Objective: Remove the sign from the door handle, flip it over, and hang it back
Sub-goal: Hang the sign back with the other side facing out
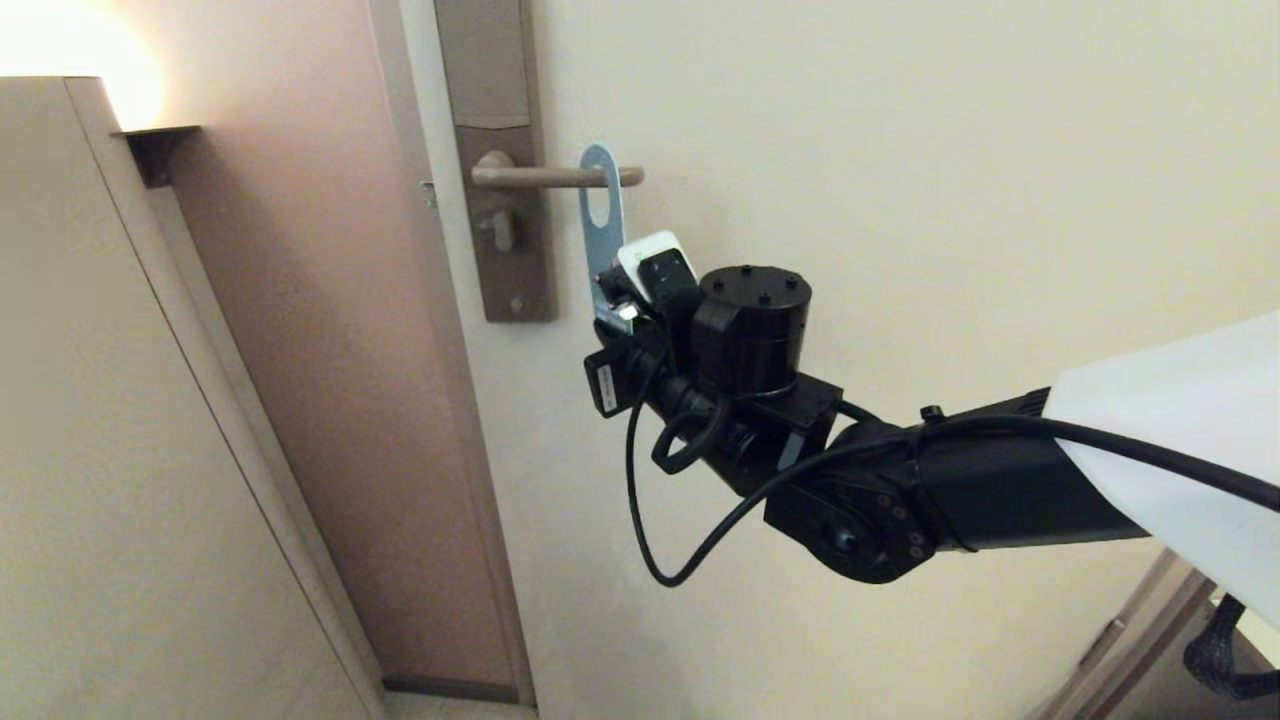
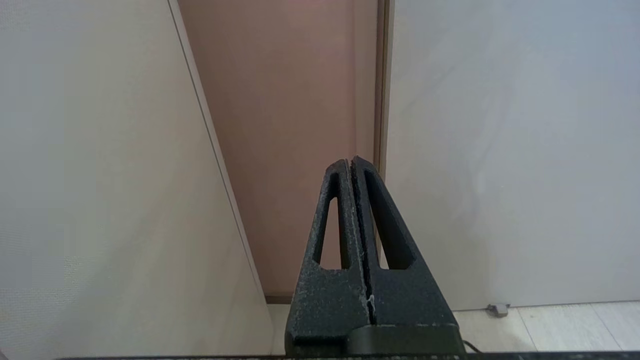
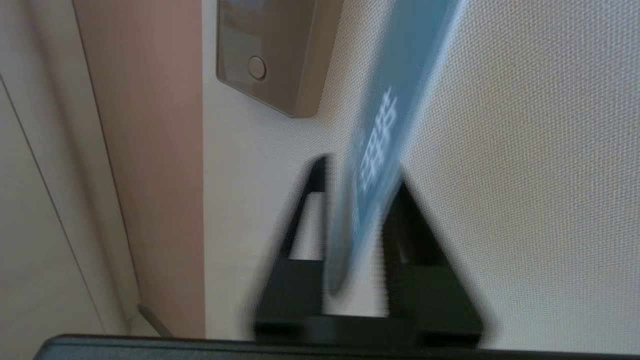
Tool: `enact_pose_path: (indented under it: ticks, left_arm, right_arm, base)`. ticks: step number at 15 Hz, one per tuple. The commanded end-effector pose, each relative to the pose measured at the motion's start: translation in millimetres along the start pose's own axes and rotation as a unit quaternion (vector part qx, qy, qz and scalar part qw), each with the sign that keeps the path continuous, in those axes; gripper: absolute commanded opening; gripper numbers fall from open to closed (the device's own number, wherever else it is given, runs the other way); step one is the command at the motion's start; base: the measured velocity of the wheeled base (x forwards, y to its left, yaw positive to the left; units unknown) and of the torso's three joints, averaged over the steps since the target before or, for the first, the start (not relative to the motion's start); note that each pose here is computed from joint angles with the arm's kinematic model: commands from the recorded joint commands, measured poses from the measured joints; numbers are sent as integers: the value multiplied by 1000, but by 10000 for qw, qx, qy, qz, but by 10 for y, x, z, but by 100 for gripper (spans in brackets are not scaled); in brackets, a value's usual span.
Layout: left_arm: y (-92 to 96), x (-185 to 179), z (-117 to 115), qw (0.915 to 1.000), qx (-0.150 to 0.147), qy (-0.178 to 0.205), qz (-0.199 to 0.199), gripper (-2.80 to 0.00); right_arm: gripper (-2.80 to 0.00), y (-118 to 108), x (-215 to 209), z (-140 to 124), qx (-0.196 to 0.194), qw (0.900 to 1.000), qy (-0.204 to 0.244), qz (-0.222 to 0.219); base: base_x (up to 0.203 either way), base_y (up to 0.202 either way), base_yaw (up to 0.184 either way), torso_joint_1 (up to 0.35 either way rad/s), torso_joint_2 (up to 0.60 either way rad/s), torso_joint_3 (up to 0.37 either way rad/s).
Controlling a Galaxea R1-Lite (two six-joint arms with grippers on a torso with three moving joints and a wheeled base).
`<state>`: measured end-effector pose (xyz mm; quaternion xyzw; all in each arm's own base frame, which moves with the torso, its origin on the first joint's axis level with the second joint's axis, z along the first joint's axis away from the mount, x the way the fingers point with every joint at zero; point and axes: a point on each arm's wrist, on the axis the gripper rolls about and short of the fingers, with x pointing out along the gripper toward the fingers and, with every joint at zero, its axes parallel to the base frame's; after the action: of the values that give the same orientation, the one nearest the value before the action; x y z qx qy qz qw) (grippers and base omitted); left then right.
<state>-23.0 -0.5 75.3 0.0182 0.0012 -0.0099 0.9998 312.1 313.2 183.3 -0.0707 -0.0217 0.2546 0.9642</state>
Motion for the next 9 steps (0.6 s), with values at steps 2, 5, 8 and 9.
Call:
enact_pose_path:
  ticks: [2,5,8,9]
  left_arm:
    - [0,1,-1,10000,2,9,-1,-280]
    - [0,1,-1,10000,2,9,-1,-280]
    - [0,1,-1,10000,2,9,-1,-280]
    - [0,1,-1,10000,2,9,-1,-280]
  right_arm:
    - [0,1,-5,3,9,10000,-14,-9]
    - [0,-1,-8,10,3,10000,-21,-10]
    - [0,-17,-36,63,40,10000,-76,-12]
    - [0,-24,-49,88,53,9999,-98,-14]
  base:
    - [0,0,0,0,0,0]
    - [0,0,0,0,0,0]
    - [0,0,0,0,0,0]
    - [0,0,0,0,0,0]
